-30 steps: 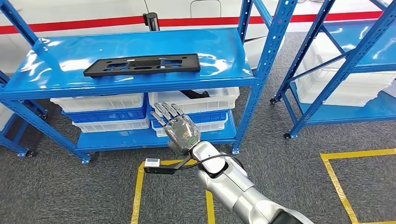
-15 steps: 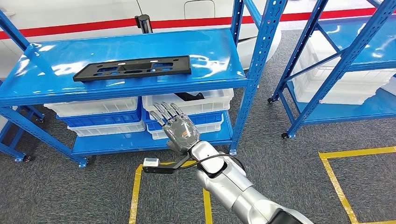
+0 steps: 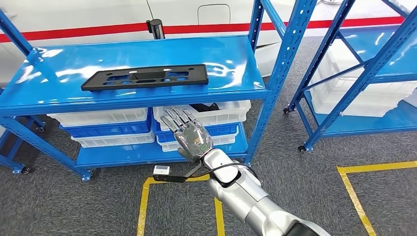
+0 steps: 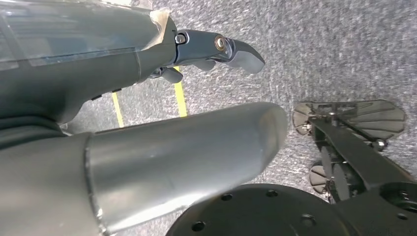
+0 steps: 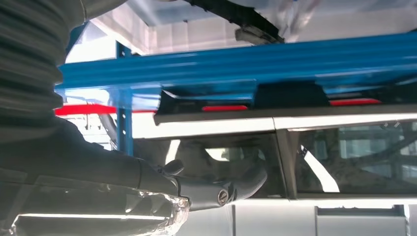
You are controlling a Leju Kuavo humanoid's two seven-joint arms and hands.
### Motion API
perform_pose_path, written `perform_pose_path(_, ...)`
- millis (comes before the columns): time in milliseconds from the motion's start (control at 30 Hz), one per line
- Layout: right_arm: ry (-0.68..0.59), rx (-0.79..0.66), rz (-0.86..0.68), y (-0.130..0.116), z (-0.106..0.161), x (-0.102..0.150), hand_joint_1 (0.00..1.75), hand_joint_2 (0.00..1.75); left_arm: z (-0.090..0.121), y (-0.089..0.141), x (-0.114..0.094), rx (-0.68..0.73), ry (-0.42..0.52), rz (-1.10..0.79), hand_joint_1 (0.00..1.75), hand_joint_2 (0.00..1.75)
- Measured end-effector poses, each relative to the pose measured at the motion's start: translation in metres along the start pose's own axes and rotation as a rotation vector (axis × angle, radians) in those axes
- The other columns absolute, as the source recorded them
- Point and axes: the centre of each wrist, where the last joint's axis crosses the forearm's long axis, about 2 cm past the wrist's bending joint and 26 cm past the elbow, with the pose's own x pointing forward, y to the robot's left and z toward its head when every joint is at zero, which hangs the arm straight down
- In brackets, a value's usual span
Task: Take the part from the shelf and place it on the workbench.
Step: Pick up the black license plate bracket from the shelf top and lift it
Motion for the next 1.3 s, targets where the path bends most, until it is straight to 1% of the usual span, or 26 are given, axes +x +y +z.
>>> perform_pose_path(700, -0.023, -0.014, -0.017, -0.0036, -0.0087, 0.0088, 0.00, 1.75, 0.0000, -0.0012, -0.0040, 0.002, 0.003, 0.019, 0.00, 0.00)
perform_pose_path(967, -0.017, 0.000, -0.017, -0.0008, -0.0039, 0.0056, 0.00, 1.75, -0.0002, -0.0021, -0.0043, -0.003, 0.004, 0.020, 0.00, 0.00)
perform_pose_path(1300, -0.020, -0.009, -0.022, -0.0032, -0.0083, 0.0068, 0.00, 1.75, 0.0000, -0.0009, -0.0028, -0.002, 0.002, 0.018, 0.00, 0.00)
